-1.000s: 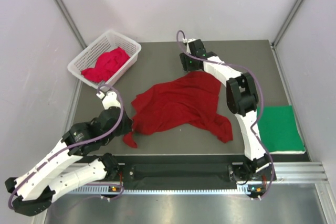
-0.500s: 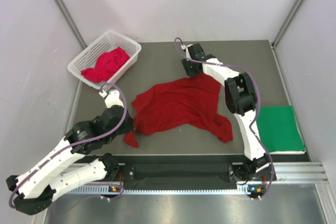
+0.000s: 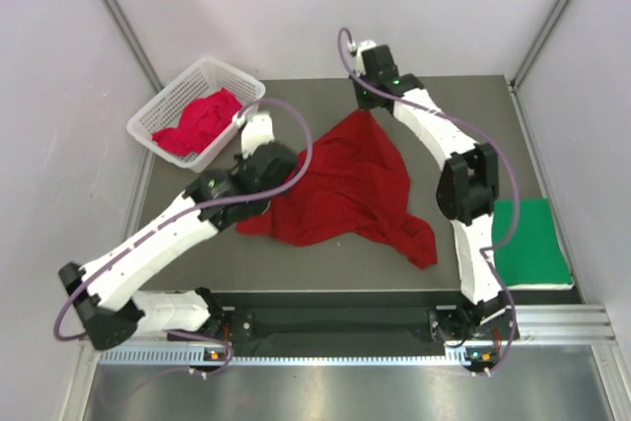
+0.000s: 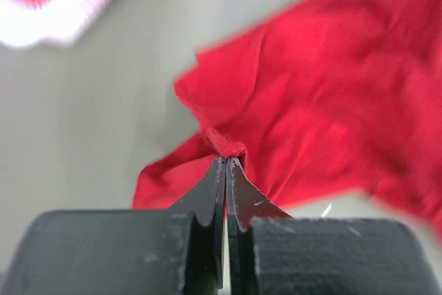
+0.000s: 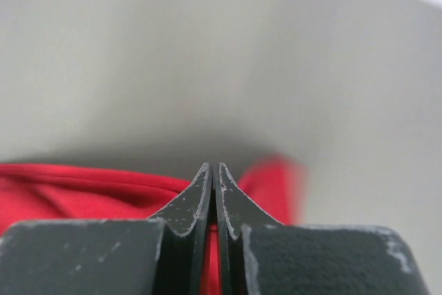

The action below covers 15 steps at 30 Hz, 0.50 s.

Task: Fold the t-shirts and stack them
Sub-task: Flatten the tshirt out

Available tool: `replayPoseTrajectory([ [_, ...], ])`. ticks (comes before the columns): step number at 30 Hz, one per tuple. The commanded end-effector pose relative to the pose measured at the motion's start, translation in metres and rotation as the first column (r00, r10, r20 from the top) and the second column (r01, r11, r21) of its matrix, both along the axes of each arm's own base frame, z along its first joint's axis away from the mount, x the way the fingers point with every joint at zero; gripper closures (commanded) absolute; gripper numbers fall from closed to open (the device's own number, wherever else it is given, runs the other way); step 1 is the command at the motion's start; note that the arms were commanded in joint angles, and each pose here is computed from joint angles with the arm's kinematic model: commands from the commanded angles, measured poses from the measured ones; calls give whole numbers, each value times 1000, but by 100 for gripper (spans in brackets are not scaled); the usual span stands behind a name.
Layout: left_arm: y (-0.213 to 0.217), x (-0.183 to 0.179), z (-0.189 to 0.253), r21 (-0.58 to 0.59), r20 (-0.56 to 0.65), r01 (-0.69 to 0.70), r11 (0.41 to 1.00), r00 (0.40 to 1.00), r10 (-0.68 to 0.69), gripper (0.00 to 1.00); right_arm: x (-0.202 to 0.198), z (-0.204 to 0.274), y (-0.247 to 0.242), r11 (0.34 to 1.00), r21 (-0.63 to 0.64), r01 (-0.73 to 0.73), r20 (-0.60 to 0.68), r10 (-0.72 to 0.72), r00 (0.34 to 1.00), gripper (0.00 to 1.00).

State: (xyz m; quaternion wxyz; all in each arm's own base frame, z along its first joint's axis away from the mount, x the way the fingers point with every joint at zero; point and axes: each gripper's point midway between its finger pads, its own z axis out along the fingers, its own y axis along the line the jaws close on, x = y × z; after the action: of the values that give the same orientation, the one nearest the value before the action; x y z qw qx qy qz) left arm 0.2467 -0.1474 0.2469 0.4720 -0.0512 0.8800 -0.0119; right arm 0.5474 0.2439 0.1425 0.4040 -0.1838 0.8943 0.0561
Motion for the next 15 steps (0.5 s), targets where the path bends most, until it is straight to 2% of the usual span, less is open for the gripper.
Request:
replayPoseTrajectory([
  [1, 3, 31, 80, 23, 175, -82, 996, 982, 76, 100, -20, 185, -37, 984, 157, 84, 314, -131, 940, 100],
  [2, 3, 31, 85, 33, 177, -75, 997, 982, 68, 100, -31, 169, -46, 985, 135, 106, 284, -141, 949, 100],
  [3, 2, 29, 90, 18, 179, -57, 998, 982, 53, 100, -52, 195, -58, 981, 156, 115, 320, -161, 934, 100],
  [4, 7, 23, 94, 8, 179, -46, 999, 983, 44, 100, -63, 194, -65, 980, 151, 131, 315, -173, 933, 100],
  [5, 7, 19, 93, 2, 169, -24, 1000, 985, 23, 100, -78, 162, -75, 980, 114, 165, 251, -190, 949, 100],
  [7, -1, 6, 75, -18, 104, 50, 999, 993, -48, 100, -110, 159, -95, 968, 116, 224, 221, -245, 944, 100],
  [8, -1, -2, 69, -48, 80, 68, 997, 995, -64, 100, -132, 117, -109, 954, 68, 292, 115, -298, 948, 100],
  [9, -2, -10, 43, -38, 21, 92, 995, 996, -91, 100, -148, 100, -116, 945, 55, 323, 66, -326, 943, 100],
  [10, -10, -25, 32, -118, -28, 135, 984, 990, -139, 100, -170, 93, -125, 934, 59, 353, 35, -356, 934, 100],
  [11, -10, -33, 18, -138, -64, 140, 981, 987, -150, 100, -196, 48, -134, 907, 39, 420, -69, -417, 906, 100],
  [12, -6, -46, -15, -128, -137, 140, 982, 978, -157, 100, -212, 31, -139, 891, 37, 452, -110, -446, 888, 100],
  [13, -5, -57, -22, -189, -155, 130, 973, 975, -160, 100, -230, 25, -146, 873, 55, 484, -128, -475, 871, 100],
  [14, 2, -68, -51, -170, -212, 117, 979, 966, -152, 100, -258, -14, -154, 842, 23, 539, -207, -523, 827, 100],
  [15, 6, -74, -61, -175, -228, 106, 979, 963, -145, 100, -271, -18, -155, 833, 53, 551, -222, -528, 820, 100],
])
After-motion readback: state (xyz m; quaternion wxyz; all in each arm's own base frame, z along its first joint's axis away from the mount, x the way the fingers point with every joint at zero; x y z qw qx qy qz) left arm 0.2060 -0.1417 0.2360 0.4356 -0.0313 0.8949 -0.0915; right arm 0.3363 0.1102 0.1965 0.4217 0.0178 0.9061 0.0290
